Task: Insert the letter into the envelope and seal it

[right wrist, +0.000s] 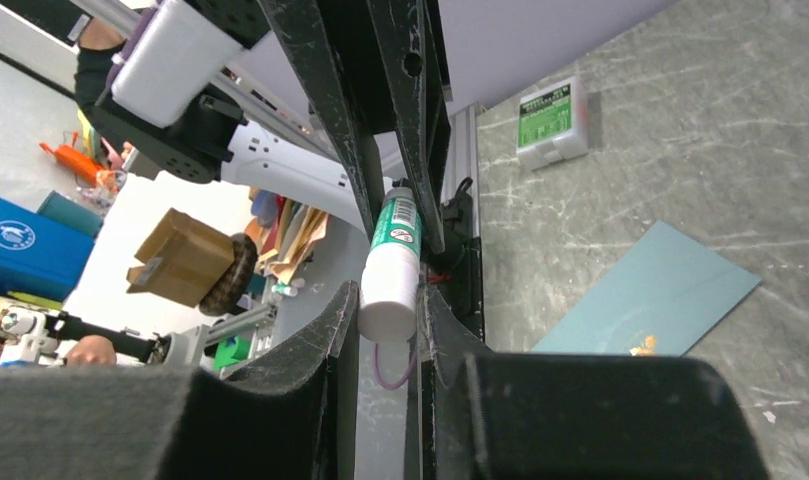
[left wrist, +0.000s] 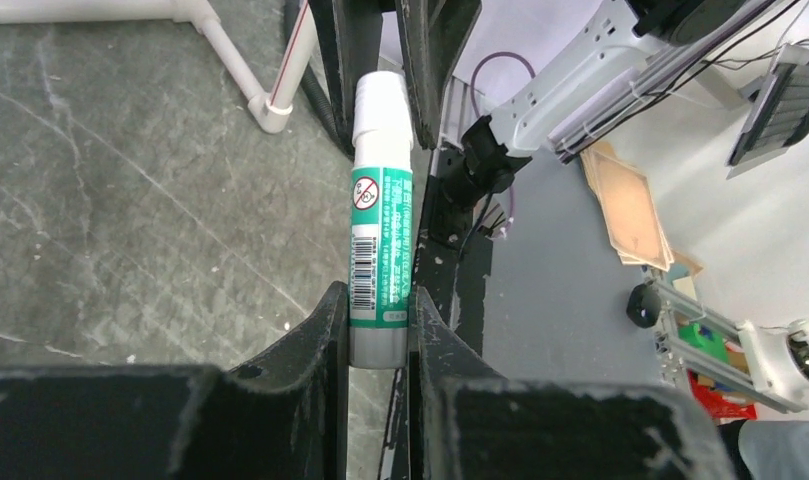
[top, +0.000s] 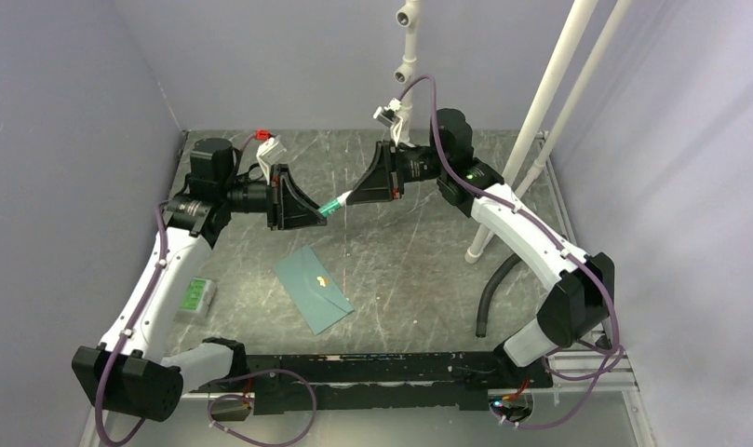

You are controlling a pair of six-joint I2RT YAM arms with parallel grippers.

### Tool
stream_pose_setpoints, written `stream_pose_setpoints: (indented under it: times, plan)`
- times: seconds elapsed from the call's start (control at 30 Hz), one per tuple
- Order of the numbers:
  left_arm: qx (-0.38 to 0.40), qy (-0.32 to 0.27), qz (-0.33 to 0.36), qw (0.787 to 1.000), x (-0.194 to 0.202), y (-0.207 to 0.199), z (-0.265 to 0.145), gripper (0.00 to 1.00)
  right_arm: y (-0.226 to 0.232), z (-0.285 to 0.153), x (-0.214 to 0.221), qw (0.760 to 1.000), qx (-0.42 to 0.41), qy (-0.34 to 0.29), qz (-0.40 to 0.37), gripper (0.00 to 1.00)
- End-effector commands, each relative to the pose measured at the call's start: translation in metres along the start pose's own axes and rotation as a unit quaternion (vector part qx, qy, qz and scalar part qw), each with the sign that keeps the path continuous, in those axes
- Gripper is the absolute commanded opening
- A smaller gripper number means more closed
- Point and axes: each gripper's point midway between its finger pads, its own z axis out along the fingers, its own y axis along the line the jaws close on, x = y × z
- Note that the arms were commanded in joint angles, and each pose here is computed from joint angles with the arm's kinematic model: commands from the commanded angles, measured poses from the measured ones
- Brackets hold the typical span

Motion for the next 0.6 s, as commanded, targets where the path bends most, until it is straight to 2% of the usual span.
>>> stream_pose_setpoints:
  times: [0.0,0.23,0.5,0.57]
  plan:
    - [-0.02,0.033,0.048,0.998,0.002,0.002,-0.005,0.02,0.003,0.002,0.012,0.999,0.002,0.036,-0.022,0.0]
    - [-0.001,0.04,0.063,0.997,-0.006,-0.003,-0.005,0.02,0.003,0.011,0.03,0.997,-0.004,0.071,-0.003,0.0]
    - [0.038,0.011,0.078,0.996,-0.015,-0.012,-0.001,0.03,0.013,0.025,0.03,0.997,-0.03,0.064,0.035,0.0]
    - [0.037,0.008,0.084,0.996,-0.017,-0.014,-0.001,0.02,0.006,0.03,0.033,0.995,-0.014,0.072,0.063,0.0]
